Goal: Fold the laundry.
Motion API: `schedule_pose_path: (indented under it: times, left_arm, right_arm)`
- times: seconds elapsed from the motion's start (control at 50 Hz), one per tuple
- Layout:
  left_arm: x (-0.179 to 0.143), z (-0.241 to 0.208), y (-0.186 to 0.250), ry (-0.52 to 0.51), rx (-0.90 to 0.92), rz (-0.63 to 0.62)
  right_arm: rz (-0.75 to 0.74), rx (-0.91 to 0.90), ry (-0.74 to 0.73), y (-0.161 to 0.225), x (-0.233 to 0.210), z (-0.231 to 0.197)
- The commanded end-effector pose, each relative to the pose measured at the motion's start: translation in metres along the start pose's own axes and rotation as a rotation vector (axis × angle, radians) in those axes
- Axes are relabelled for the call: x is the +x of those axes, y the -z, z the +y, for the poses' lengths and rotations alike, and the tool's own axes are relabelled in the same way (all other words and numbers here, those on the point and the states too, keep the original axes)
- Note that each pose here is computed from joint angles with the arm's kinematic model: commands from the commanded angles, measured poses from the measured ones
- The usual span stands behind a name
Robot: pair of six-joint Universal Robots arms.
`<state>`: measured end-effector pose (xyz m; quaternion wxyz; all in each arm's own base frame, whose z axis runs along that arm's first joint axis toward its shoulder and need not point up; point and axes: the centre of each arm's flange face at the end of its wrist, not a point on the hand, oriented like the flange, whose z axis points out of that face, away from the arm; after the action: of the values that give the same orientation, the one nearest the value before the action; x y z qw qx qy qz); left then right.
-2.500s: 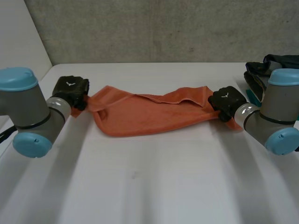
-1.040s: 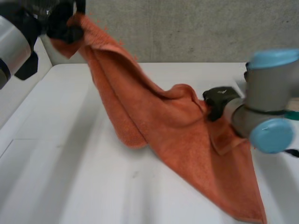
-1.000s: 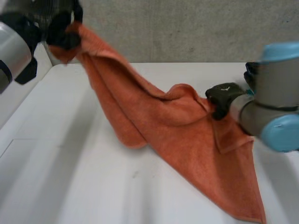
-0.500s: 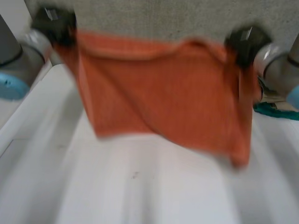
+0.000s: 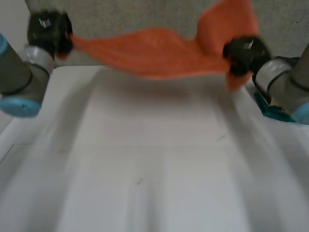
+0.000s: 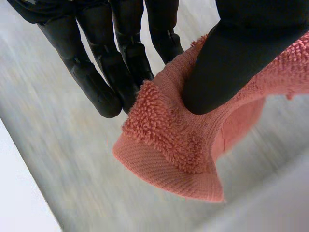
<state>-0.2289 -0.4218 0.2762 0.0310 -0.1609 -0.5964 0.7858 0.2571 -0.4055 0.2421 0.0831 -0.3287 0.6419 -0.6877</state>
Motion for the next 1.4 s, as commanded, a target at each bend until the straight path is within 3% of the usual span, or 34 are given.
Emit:
schedule_pose_path:
  times: [0.02, 0.12, 0.2, 0.38, 0.52, 0.7, 0.86, 1.18, 1.4]
  left_arm:
    - [0.007, 0.083, 0.033, -0.112, -0.278, 0.046]
    - [0.010, 0.097, 0.051, -0.178, -0.395, 0.093]
    - [0.009, 0.086, 0.059, -0.202, -0.429, 0.121]
    - [0.014, 0.070, 0.077, -0.198, -0.452, 0.195]
    - [0.001, 0.070, 0.092, -0.248, -0.477, 0.186]
    - [-0.022, 0.077, 0.108, -0.312, -0.516, 0.249]
    - [-0.026, 0.085, 0.121, -0.273, -0.607, 0.328]
    - [-0.029, 0.092, 0.118, -0.221, -0.597, 0.318]
    - [-0.026, 0.094, 0.120, -0.221, -0.607, 0.325]
  right_arm:
    - [-0.161, -0.281, 0.080, 0.013, -0.043, 0.090]
    - [-0.203, -0.398, 0.150, 0.027, -0.049, 0.112]
    - [-0.184, -0.418, 0.140, 0.035, -0.045, 0.101]
    - [-0.022, -0.418, -0.059, 0.058, -0.026, 0.067]
    - [0.118, -0.491, -0.197, 0.084, -0.009, 0.065]
    - [0.075, -0.645, -0.304, 0.110, -0.019, 0.087]
    - [0.043, -0.552, -0.289, 0.093, -0.029, 0.108]
    - [0.073, -0.415, -0.164, 0.058, -0.024, 0.130]
    - [0.111, -0.380, -0.171, 0.041, -0.014, 0.129]
